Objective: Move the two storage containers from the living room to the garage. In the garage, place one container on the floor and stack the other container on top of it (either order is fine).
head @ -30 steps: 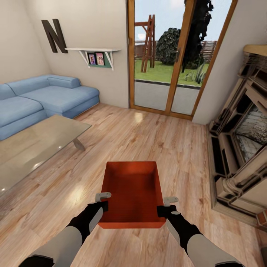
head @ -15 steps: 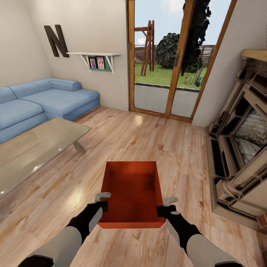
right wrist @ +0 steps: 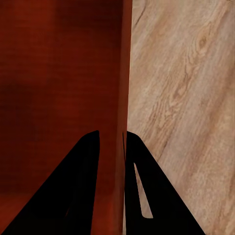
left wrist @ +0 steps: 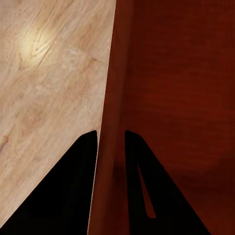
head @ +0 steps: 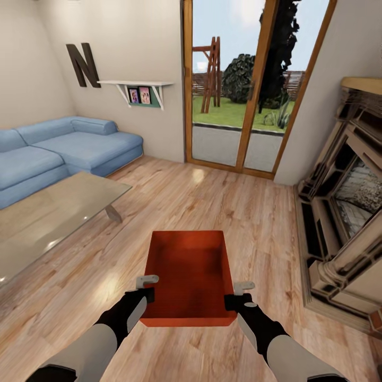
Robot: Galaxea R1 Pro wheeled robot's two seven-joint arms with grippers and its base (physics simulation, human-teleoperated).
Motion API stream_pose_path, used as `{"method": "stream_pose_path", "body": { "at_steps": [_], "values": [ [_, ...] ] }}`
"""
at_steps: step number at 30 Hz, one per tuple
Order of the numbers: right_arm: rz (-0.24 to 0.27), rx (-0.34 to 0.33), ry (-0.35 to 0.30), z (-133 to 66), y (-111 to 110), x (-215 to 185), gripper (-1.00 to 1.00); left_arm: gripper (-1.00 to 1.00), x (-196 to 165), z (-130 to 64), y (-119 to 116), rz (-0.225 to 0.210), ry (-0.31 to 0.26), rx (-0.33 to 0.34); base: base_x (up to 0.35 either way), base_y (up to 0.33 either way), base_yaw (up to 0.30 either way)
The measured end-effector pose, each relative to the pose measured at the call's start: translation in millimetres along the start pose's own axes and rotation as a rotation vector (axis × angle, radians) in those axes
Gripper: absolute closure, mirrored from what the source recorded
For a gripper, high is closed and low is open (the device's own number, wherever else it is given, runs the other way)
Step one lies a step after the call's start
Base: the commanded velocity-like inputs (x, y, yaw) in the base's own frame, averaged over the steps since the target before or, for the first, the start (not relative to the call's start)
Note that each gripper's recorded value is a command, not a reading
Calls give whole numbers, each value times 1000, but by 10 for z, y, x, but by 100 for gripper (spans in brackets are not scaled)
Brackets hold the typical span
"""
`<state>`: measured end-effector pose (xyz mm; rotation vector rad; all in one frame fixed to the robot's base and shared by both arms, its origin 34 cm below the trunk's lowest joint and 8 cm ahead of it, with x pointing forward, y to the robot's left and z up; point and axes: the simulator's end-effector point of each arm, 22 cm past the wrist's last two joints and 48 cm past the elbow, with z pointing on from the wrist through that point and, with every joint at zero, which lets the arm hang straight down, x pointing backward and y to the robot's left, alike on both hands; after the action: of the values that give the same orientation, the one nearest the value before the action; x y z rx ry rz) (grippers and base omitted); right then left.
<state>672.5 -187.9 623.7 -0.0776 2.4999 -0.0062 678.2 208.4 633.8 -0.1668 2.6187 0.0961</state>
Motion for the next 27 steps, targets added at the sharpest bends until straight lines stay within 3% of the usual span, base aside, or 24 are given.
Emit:
{"method": "stream_pose_path", "body": {
  "at_steps": [27],
  "values": [
    [-1, 2, -39, -176, -11, -252, 100, 100, -227, -210, -2, 0, -40, 6, 0, 0, 0]
  ]
}}
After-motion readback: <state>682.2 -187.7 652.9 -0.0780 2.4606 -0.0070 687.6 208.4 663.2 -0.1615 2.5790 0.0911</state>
